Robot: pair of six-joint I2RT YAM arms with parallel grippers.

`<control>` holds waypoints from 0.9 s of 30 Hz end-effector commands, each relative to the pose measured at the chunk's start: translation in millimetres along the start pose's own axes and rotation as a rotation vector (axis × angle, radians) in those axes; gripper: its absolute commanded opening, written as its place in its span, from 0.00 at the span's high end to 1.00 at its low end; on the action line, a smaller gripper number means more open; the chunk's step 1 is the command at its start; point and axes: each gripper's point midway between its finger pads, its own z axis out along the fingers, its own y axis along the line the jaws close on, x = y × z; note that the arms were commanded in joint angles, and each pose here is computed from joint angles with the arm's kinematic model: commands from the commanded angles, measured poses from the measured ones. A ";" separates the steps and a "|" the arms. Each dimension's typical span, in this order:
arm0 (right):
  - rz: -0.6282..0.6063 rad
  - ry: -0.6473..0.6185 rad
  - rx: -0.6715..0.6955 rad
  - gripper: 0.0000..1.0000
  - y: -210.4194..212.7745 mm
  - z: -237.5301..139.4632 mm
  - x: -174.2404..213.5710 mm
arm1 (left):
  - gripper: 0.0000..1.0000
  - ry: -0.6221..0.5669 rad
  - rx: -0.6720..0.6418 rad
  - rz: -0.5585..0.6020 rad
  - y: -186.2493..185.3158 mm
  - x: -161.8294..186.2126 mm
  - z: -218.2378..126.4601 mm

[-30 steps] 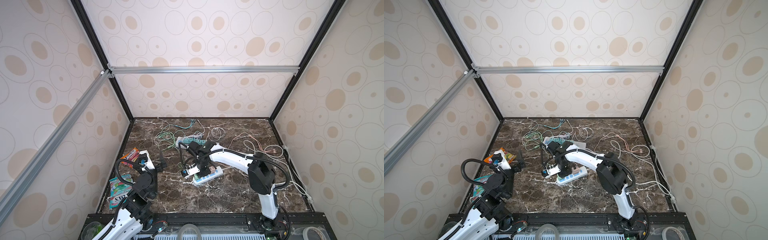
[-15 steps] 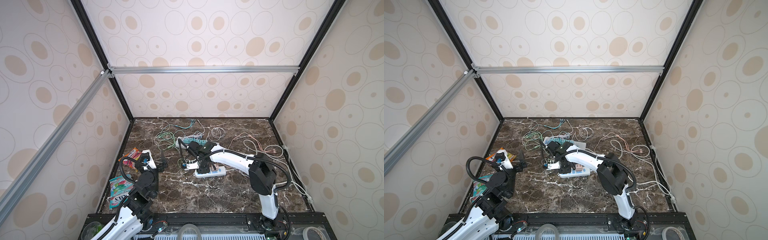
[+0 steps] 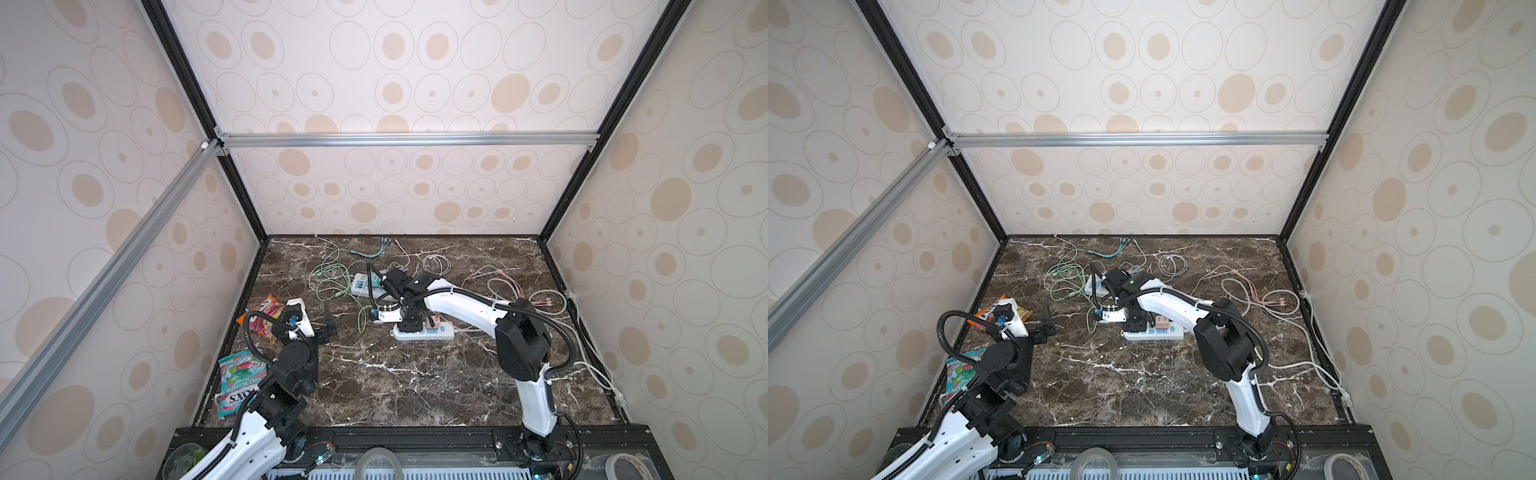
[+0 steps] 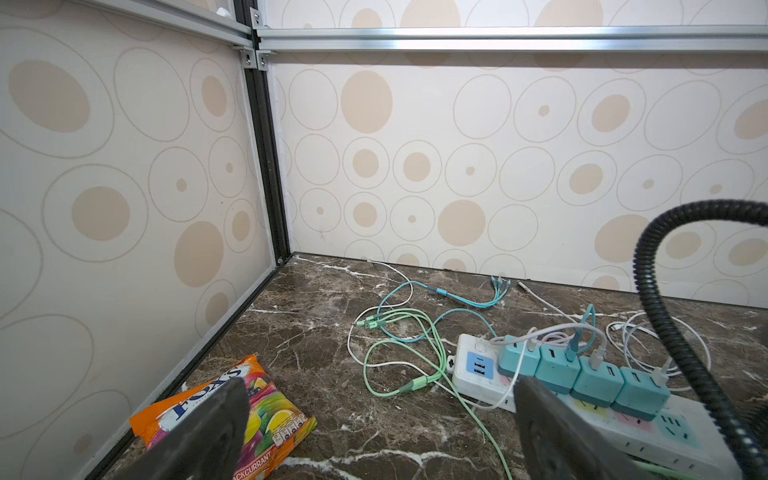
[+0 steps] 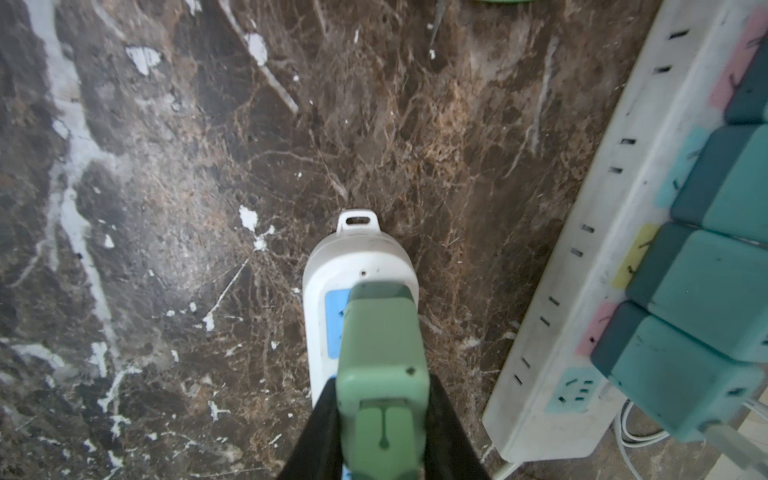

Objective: Insert the plug
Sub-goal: 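Lower the green charger into a blue socket beside the pink charger with right, then open the right gripper off the green charger and lift away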

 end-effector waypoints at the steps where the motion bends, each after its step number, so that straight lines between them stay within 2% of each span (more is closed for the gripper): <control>1: -0.059 0.046 -0.090 0.93 13.6 33.6 8.2 | 0.02 -0.031 -0.007 -0.040 1.9 -11.9 0.4; 12: -0.030 0.006 -0.144 0.74 14.7 9.5 -2.8 | 0.02 -0.024 -0.011 -0.055 3.1 -5.1 1.0; 18: -0.011 -0.056 -0.126 0.40 16.5 -20.4 -5.8 | 0.02 -0.021 -0.002 -0.063 0.5 -4.1 3.1; 20: -0.011 -0.078 -0.105 0.25 16.1 -28.2 -5.6 | 0.02 -0.017 0.003 -0.062 -1.2 -3.0 4.1; 21: -0.009 -0.090 -0.094 0.07 15.4 -32.3 -5.5 | 0.02 -0.015 0.005 -0.064 -1.9 -2.4 4.6; 22: -0.010 -0.096 -0.088 0.02 16.3 -34.5 -4.4 | 0.02 -0.014 0.007 -0.064 -2.4 -2.5 5.2; 27: -0.004 -0.133 -0.066 0.02 21.9 -54.3 0.1 | 0.02 -0.007 0.015 -0.062 -5.6 -1.1 7.4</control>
